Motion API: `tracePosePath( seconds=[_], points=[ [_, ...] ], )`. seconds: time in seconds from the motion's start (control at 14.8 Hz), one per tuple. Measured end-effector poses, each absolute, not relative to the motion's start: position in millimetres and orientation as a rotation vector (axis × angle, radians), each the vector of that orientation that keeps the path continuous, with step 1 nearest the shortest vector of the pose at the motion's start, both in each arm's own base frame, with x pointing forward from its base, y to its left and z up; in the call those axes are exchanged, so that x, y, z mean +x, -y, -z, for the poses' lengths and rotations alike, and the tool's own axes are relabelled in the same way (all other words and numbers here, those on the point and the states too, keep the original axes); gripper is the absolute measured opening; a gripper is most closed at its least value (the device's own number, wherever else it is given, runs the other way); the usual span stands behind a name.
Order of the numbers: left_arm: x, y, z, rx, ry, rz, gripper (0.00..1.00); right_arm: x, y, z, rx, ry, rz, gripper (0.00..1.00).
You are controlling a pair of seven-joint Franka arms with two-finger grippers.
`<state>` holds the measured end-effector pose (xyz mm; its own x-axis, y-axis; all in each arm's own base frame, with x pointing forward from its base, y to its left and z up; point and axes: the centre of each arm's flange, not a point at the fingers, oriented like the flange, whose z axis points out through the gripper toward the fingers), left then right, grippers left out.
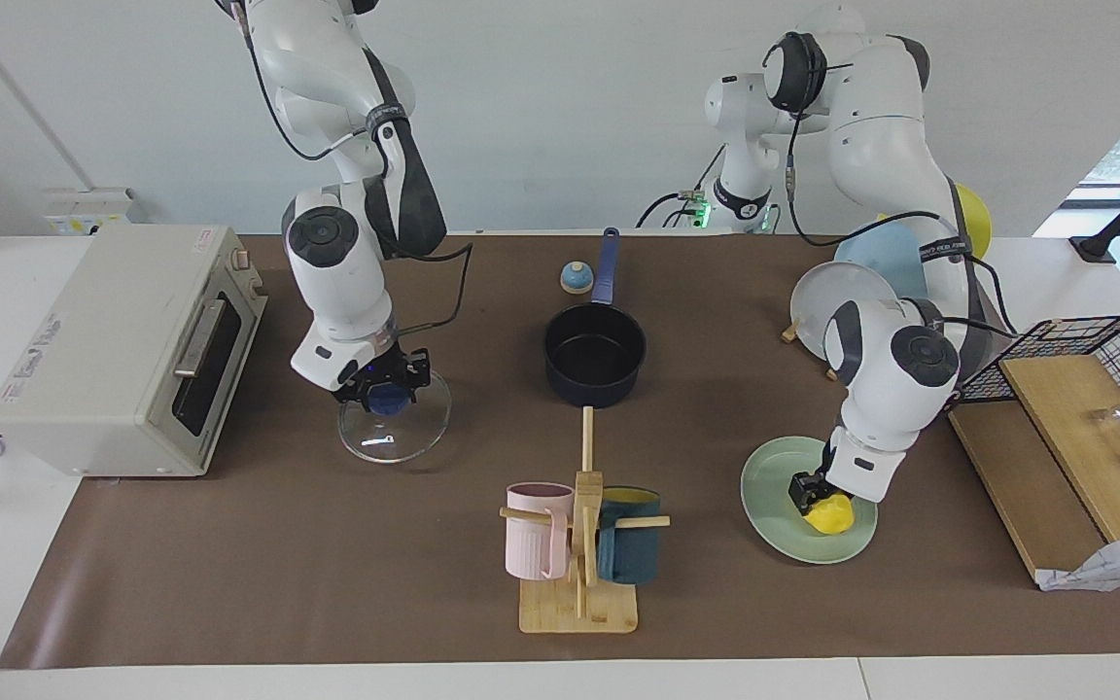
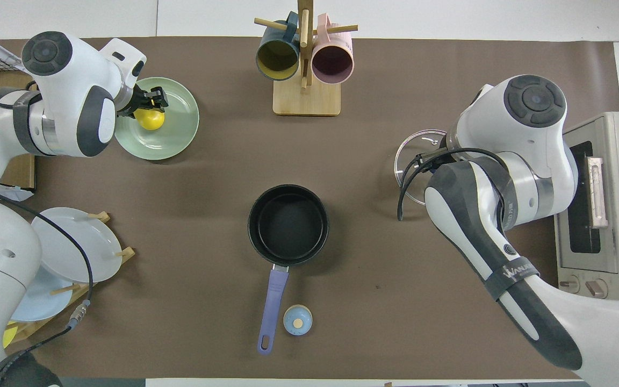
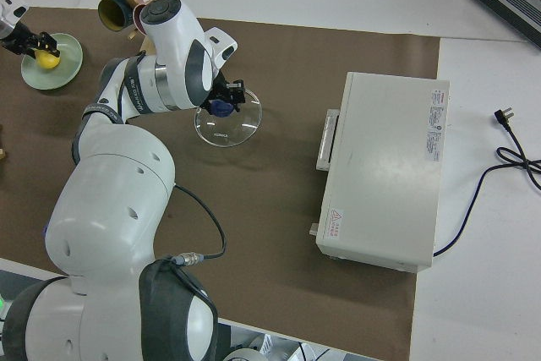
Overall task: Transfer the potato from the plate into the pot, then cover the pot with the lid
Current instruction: 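Grasp the yellow potato with the left gripper and lift it off the plate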
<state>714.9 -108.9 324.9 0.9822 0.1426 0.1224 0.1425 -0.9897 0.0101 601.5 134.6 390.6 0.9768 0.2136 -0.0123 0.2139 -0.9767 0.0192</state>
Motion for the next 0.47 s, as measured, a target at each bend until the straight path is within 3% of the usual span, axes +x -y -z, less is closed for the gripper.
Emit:
tracePosePath(
  seconds=[0.27, 0.47],
  points=[
    [715.5, 109.8, -340.5, 3.126, -0.231, -0.187, 0.65, 601.5, -134.5, -389.9, 3.103, -0.335, 0.018, 0.67],
    [695.4, 120.0, -425.6, 3.083, -0.271, -0.117, 0.65, 601.6, -134.5, -389.7, 3.103, -0.335, 0.018, 0.67]
  ],
)
